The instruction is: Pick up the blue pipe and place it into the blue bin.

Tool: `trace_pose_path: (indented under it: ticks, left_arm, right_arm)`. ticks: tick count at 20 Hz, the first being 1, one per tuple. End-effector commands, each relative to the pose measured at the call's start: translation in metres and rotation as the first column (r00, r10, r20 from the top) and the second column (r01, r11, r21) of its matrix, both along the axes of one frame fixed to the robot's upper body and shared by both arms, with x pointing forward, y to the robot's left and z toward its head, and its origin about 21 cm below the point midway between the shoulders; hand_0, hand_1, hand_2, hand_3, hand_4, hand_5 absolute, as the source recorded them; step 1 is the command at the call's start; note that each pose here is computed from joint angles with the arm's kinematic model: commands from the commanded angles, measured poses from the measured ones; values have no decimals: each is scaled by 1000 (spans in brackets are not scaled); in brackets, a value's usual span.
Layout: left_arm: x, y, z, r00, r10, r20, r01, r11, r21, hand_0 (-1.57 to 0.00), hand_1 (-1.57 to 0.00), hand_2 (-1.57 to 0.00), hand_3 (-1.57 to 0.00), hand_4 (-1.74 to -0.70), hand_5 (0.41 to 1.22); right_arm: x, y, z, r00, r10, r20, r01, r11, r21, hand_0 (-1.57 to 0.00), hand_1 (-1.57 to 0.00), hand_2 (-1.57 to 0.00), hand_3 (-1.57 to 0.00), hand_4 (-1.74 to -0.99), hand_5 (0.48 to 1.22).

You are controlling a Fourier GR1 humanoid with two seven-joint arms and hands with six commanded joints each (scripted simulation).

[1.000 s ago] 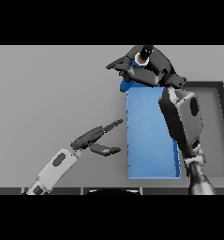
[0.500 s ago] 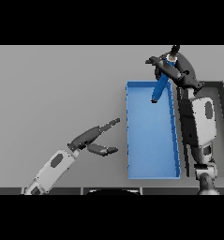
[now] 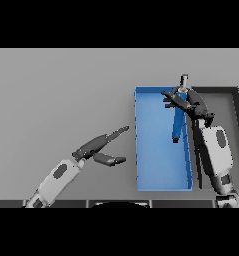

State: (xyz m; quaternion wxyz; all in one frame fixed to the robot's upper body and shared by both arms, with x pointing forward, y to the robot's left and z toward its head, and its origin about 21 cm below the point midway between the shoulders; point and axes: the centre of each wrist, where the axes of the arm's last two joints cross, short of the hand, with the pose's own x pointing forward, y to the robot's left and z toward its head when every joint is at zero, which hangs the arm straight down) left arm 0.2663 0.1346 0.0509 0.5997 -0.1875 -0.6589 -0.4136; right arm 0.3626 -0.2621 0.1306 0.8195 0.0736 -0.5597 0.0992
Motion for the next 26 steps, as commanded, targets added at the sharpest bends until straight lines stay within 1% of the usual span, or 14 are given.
trace_pose_path:
  ticks: [1, 2, 4, 5, 6, 7, 8, 9, 11, 12, 15, 17, 19, 26]
  left_arm:
    - [-1, -1, -1, 1000, 0, -2, 0, 1000, 0, 1, 1, 1, 1, -827, 474]
    - [-1, -2, 0, 1000, -3, -2, 3, 1000, 2, 1, 1, 1, 1, -826, 475]
    - [-3, -5, -1, 1000, 4, -3, -4, 1000, 7, 1, 1, 1, 1, -827, 474]
    - [-3, -7, 0, 1000, 3, -2, -3, 1000, 7, 1, 1, 1, 1, -829, 474]
    - [-3, -4, -1, 1000, 3, -1, -3, 1000, 15, 1, 1, 1, 1, -830, 476]
    - [-4, -4, -3, 1000, -11, -1, 11, 1000, 8, 1, 1, 1, 1, -829, 476]
    - [-2, -3, -1, 1000, -6, -2, 6, 1000, 4, 1, 1, 1, 1, -828, 476]
    - [-5, -3, -1, 1000, -7, 0, 7, 1000, -5, 1, 1, 1, 1, -828, 476]
    - [-4, -3, -1, 1000, 1, -1, -1, 1000, -1, 1, 1, 1, 1, -827, 477]
    - [-2, -1, -2, 1000, 7, -11, -7, 1000, 9, 1, 1, 1, 1, -829, 477]
    - [-2, -4, 1, 1000, 3, 2, -3, 1000, -6, 1, 1, 1, 1, -831, 473]
    - [-7, -4, -1, 1000, -8, 0, 8, 1000, -10, 1, 1, 1, 1, -831, 471]
    - [-3, -4, -1, 1000, 8, -5, -8, 1000, 10, 1, 1, 1, 1, -830, 471]
    - [-2, -3, -2, 1000, 13, 3, -13, 1000, 23, 1, 1, 1, 1, -826, 472]
  right_arm:
    - [-3, 0, -11, 999, -3, -36, 2, 999, -37, -1571, -1571, -1571, -852, -1631, 1221]
    - [-7, 2, -23, 997, -1, -79, -4, 998, -70, -1571, -1571, -1571, -693, -1653, 1205]
    - [-11, 6, -40, 985, -34, -169, 18, 995, -94, -1571, -1571, -1571, -1009, -1583, 1199]
    - [-11, 7, -47, 972, -60, -228, 43, 996, -79, -1465, -1382, -1333, -807, -1534, 1190]
    - [-10, 6, -47, 959, -68, -274, 50, 996, -73, -1172, -1106, -1066, -646, -1477, 1178]
    - [-10, 6, -48, 949, -60, -309, 44, 997, -60, -937, -884, -853, -516, -1404, 1159]
    - [-10, 5, -48, 937, -67, -343, 47, 997, -67, -749, -707, -682, -413, -1344, 1172]
    - [-10, 9, -48, 930, -56, -364, 36, 997, -62, -599, -566, -545, -330, -1302, 1182]
    - [-16, 12, -38, 941, 30, -337, -73, 991, -116, -383, -362, -349, -211, -1234, 1091]
    - [-17, 14, -36, 943, 71, -325, -134, 976, -174, -306, -289, -279, -169, -1215, 1044]
    - [-21, 16, -36, 944, 101, -313, -186, 949, -255, -157, -148, -142, -86, -1196, 933]
    - [-19, 17, -35, 945, 106, -311, -194, 943, -269, -123, -94, -91, -55, -1189, 880]
    - [-18, 15, -34, 947, 95, -306, -184, 943, -278, -79, -60, -58, -35, -1196, 838]
    - [-19, 21, -36, 954, 107, -281, -190, 938, -290, -20, -15, -14, -8, -1186, 772]
